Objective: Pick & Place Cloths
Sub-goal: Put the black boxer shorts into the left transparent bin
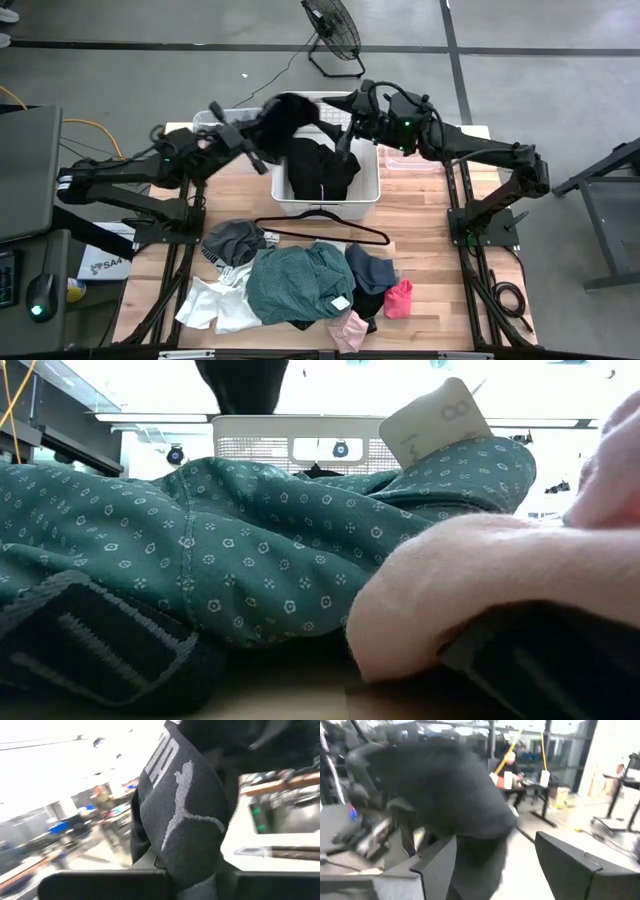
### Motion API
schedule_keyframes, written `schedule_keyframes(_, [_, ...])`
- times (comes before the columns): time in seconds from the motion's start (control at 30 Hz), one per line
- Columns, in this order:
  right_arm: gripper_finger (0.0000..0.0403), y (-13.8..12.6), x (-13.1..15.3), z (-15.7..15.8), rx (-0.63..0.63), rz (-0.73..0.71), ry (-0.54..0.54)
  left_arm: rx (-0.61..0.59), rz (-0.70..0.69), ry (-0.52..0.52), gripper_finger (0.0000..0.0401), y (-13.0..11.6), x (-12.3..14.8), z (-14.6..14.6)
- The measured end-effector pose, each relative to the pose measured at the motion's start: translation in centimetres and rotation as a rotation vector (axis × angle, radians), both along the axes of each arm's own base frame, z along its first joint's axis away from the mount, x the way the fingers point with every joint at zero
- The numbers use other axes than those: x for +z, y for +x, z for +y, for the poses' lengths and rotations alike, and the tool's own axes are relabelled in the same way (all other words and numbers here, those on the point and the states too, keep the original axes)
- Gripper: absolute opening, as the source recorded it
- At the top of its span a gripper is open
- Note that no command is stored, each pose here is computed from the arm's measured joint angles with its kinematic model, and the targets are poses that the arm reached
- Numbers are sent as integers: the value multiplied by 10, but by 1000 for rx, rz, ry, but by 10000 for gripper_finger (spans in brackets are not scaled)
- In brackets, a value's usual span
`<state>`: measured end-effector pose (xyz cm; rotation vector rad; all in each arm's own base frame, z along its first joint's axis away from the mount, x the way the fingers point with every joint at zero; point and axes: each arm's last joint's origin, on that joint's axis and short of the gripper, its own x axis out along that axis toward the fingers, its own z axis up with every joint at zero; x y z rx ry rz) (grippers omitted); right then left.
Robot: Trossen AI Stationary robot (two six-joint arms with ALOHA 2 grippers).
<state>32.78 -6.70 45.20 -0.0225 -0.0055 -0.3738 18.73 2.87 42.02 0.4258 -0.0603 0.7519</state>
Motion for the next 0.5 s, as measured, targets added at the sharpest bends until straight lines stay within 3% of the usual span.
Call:
schedule_keyframes(0.27, [267, -11, -2, 3, 4, 70, 69, 265, 122, -17, 3, -37, 0, 3])
schedule_keyframes(0.5, [265, -10, -7, 10, 24, 120, 78, 439, 221, -24, 3, -45, -7, 12])
